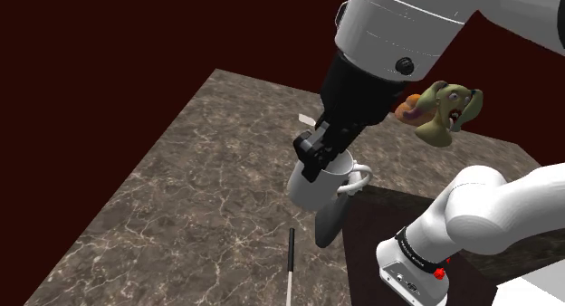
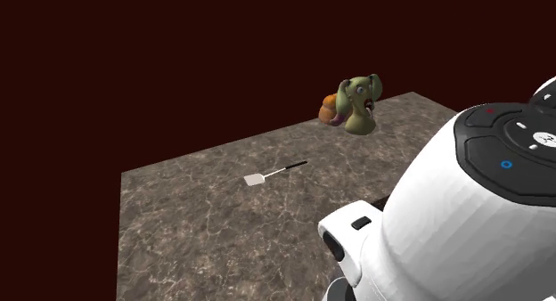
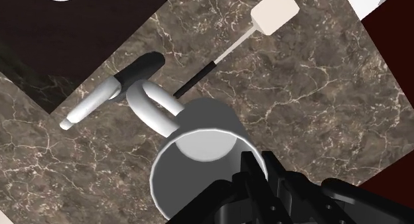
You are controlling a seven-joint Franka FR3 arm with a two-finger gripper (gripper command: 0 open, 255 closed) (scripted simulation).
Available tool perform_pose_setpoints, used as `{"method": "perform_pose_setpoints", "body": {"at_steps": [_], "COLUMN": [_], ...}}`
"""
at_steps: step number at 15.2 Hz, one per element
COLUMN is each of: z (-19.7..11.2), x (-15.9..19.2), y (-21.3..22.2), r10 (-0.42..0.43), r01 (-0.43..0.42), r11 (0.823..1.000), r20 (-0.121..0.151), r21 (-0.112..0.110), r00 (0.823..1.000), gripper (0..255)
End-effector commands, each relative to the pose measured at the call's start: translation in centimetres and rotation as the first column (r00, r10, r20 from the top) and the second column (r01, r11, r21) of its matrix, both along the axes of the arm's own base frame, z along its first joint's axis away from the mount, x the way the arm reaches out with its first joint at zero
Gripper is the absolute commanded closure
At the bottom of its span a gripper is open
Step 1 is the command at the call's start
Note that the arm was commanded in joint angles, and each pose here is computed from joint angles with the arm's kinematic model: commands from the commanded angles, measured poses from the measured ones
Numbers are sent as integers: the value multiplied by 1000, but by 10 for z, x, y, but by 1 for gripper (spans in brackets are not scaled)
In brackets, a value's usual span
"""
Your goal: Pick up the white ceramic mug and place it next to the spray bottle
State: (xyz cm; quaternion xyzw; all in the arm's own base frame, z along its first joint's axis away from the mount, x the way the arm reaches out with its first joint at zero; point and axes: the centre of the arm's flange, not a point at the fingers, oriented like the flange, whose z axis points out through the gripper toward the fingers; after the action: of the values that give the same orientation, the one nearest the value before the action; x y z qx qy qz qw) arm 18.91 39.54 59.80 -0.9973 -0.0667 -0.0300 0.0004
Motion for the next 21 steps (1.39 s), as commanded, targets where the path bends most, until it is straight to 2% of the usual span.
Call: {"method": "perform_pose_setpoints", "body": {"at_steps": [1,21], "z": [-11,-116], "x": [1,1], "y": [0,0], "r10": [0,0], "r01": [0,0], "r11": [1000,1000], "r20": [0,0], "r21": [0,0], "r00": [1000,1000], "gripper": [255,255]}}
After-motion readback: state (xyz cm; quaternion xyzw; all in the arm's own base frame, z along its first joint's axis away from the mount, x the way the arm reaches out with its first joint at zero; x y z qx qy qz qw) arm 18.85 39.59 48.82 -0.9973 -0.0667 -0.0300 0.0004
